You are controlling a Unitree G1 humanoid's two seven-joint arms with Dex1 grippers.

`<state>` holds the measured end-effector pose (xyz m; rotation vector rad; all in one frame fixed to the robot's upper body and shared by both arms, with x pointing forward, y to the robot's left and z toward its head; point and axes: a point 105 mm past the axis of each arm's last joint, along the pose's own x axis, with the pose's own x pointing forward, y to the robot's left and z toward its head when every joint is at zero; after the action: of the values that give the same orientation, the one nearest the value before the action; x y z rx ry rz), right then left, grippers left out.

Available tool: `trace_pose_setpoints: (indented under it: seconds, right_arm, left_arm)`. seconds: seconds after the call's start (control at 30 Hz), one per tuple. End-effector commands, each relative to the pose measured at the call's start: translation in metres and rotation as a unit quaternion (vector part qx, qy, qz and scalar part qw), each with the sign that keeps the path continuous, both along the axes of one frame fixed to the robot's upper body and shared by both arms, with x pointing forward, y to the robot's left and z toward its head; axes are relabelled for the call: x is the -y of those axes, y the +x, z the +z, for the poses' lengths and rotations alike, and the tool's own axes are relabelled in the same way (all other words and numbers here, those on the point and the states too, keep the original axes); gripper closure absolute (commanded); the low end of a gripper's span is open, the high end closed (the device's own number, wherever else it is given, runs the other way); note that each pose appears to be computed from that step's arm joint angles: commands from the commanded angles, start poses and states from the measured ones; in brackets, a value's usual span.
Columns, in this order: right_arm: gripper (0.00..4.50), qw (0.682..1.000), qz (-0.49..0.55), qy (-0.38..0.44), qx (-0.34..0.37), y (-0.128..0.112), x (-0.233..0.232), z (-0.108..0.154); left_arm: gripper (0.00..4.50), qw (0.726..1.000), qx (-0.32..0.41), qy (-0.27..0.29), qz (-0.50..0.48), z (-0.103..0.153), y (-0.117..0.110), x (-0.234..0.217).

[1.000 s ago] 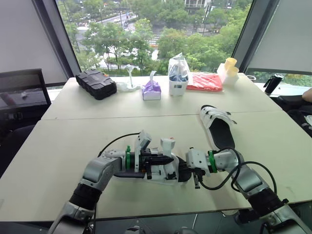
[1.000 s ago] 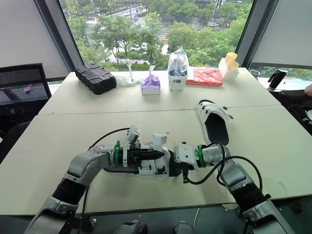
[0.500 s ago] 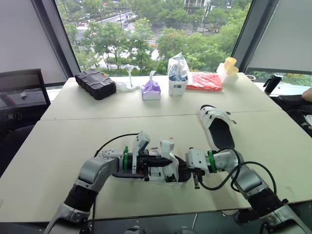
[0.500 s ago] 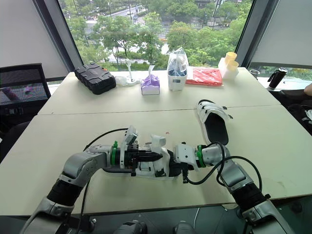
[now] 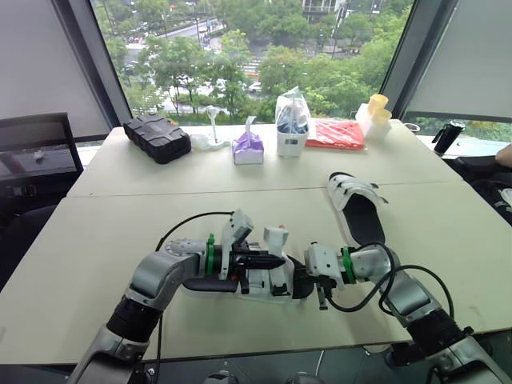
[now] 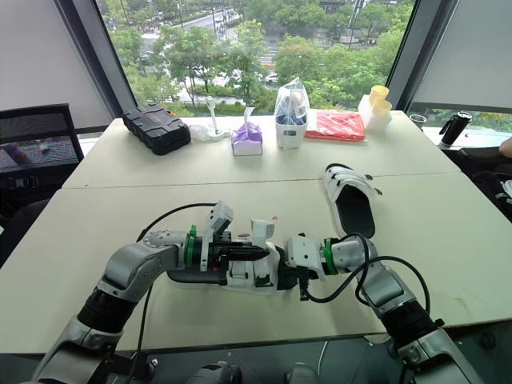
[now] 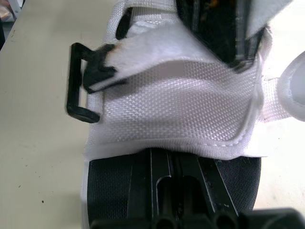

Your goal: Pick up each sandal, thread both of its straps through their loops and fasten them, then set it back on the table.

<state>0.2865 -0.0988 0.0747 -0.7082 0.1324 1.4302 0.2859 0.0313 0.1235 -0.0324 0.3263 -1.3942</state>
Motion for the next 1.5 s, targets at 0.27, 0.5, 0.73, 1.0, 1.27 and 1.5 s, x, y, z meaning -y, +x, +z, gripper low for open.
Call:
trace_pose_setpoints:
  seconds: [0.27,0.5,0.73,1.0,1.27,1.5]
  right_arm:
    - [4.5,0.995,-0.001,-0.054,-0.082,-0.021,0.003,-0.046]
    - [4.5,0.995,-0.001,-0.055,-0.083,-0.022,0.003,-0.047]
    - [4.5,0.995,0.0,-0.055,-0.082,-0.022,0.003,-0.047]
    - [4.5,0.995,-0.001,-0.055,-0.082,-0.023,0.003,-0.047]
    - [4.5,0.995,-0.001,-0.055,-0.082,-0.022,0.003,-0.047]
    - [4.5,0.995,-0.001,-0.055,-0.083,-0.022,0.003,-0.048]
  left_arm:
    - [4.45,0.997,0.026,0.048,-0.052,0.006,-0.014,0.018]
    - [4.45,0.996,0.036,0.054,-0.068,0.017,-0.011,0.024]
    - [4.45,0.99,0.086,0.076,-0.078,0.016,-0.006,0.026]
    - [4.45,0.989,0.118,0.066,-0.065,0.023,0.003,0.025]
    - [4.45,0.99,0.114,0.038,-0.07,0.034,-0.007,0.027]
    - [4.45,0.99,0.101,0.057,-0.08,0.027,-0.013,0.02]
